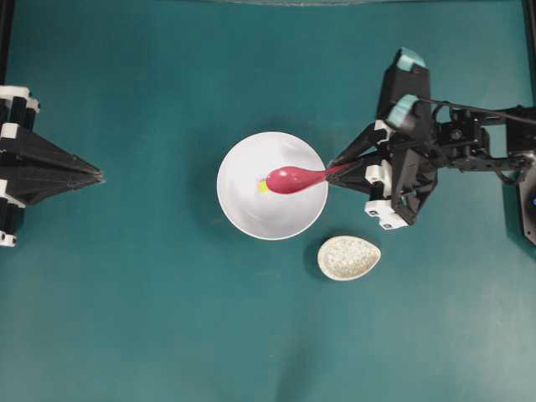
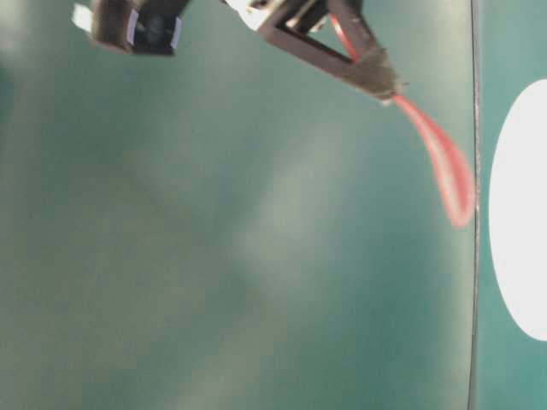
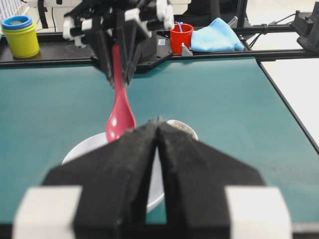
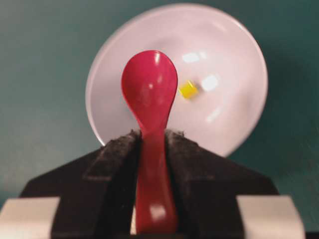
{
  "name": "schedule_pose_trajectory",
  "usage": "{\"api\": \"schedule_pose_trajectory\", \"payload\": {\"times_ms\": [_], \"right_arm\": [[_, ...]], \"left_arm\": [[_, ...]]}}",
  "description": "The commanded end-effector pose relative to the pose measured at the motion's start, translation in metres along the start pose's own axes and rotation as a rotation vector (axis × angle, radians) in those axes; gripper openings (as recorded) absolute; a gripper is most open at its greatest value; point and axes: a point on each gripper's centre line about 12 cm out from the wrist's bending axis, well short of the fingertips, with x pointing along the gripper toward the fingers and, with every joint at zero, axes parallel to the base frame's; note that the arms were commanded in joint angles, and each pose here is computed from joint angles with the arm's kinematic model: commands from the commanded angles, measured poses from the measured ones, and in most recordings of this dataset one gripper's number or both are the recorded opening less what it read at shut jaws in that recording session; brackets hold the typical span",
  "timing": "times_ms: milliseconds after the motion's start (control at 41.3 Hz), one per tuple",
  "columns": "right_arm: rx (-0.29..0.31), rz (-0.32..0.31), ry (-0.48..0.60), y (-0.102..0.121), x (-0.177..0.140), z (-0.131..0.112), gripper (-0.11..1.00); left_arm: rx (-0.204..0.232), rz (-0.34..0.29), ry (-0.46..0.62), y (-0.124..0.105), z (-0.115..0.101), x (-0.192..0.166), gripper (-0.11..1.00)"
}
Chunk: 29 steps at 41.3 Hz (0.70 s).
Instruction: Scoop the yellow hexagonal prism block from the bowl with a spoon using the right arm.
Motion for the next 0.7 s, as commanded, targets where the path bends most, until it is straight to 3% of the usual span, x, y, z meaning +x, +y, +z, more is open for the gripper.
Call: {"api": "schedule_pose_trajectory", "payload": {"times_ms": [0, 291, 679], "right_arm": [[0.003, -0.001, 0.004, 0.003, 0.002, 0.012, 0.25], [0.003, -0.034, 0.149, 0.005, 0.024, 0.013, 0.25], [0.004, -0.065, 0.243, 0.002, 0.038, 0.013, 0.25]], "left_arm": [[0.001, -0.002, -0.025, 0.000, 0.010, 0.002, 0.07], [0.001, -0.002, -0.023, 0.000, 0.010, 0.002, 0.07], [-0.002, -0.002, -0.022, 0.000, 0.009, 0.002, 0.07]]}}
